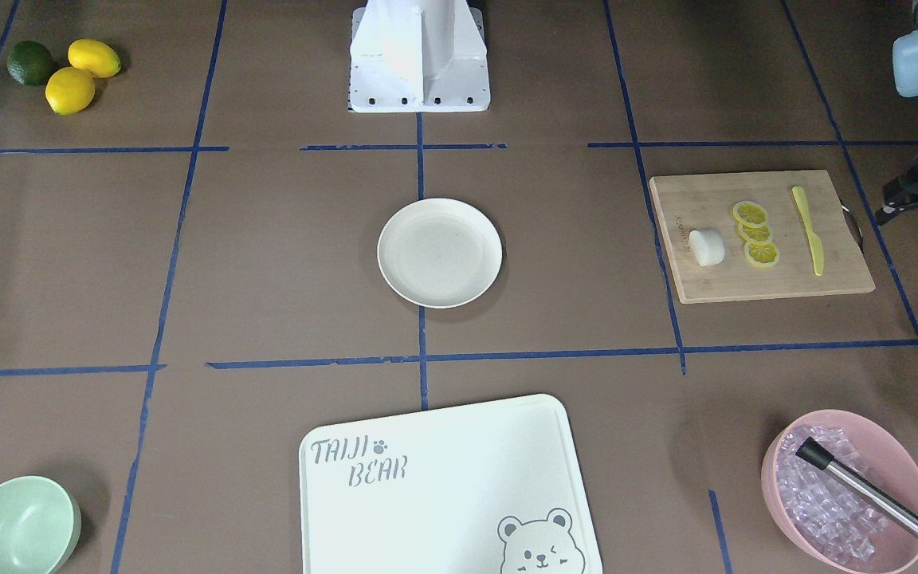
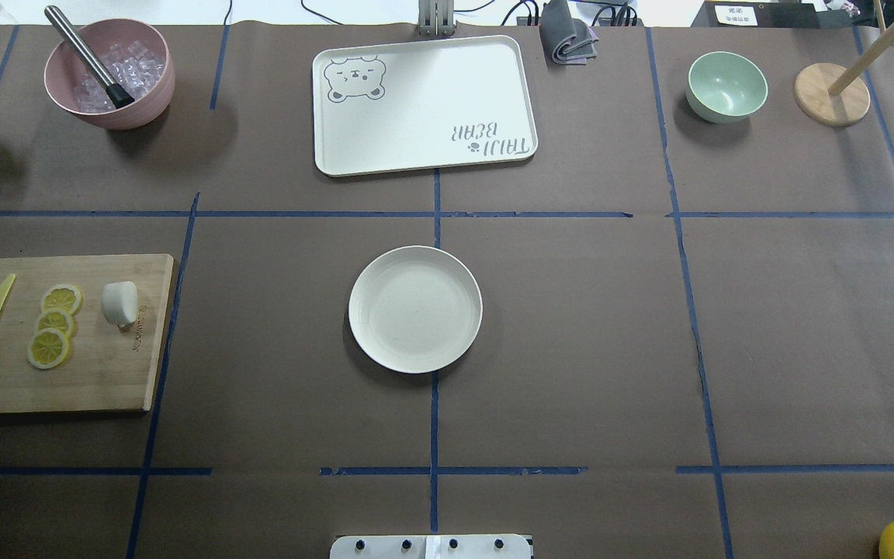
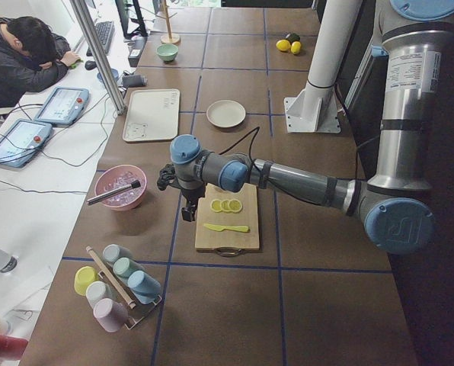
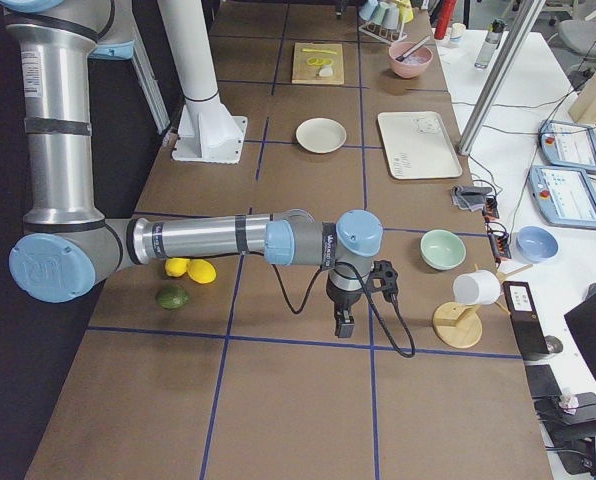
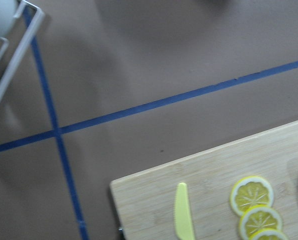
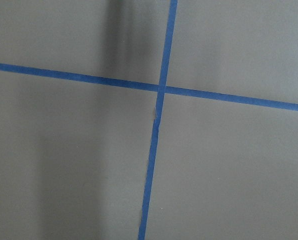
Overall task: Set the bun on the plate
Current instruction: 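Reach the left gripper down to the white bun on the cutting board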
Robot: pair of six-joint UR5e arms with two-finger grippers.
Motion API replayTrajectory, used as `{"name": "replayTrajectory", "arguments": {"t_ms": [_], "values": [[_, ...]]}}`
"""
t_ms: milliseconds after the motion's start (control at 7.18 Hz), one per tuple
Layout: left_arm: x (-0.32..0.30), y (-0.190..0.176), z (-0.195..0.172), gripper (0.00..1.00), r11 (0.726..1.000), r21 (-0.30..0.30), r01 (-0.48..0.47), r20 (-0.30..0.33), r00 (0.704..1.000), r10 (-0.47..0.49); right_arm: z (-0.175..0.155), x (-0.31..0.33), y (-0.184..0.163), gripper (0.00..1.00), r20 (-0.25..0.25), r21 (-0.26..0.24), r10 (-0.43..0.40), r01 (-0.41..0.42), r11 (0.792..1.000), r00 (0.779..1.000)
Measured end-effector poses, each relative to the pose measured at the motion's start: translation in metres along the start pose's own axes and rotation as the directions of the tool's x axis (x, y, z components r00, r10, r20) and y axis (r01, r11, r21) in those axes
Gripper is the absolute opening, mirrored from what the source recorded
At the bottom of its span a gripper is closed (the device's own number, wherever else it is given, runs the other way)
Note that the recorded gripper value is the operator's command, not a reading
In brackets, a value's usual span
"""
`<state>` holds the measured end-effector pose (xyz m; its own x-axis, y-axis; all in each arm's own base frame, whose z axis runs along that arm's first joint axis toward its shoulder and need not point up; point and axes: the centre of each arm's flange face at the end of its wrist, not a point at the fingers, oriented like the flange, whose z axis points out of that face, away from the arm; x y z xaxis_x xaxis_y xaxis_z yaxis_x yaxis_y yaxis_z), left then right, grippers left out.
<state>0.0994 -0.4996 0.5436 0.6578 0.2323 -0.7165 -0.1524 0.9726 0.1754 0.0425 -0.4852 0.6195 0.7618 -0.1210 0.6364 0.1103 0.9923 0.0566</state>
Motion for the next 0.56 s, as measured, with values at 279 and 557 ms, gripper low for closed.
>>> {"name": "replayTrajectory", "arguments": {"t_ms": [279,557], "values": [[0.069,0.000,0.047,1.00,0.992,0.013,0.122,-0.017,0.992,-0.122,0.004,0.003,0.008,1.00,-0.001,0.013,-0.006,0.006,1.000,1.000],[0.124,0.006,0.081,1.00,0.970,0.045,0.240,-0.031,0.971,-0.239,0.007,0.005,0.013,1.00,-0.001,0.018,-0.007,0.007,1.000,1.000]]}}
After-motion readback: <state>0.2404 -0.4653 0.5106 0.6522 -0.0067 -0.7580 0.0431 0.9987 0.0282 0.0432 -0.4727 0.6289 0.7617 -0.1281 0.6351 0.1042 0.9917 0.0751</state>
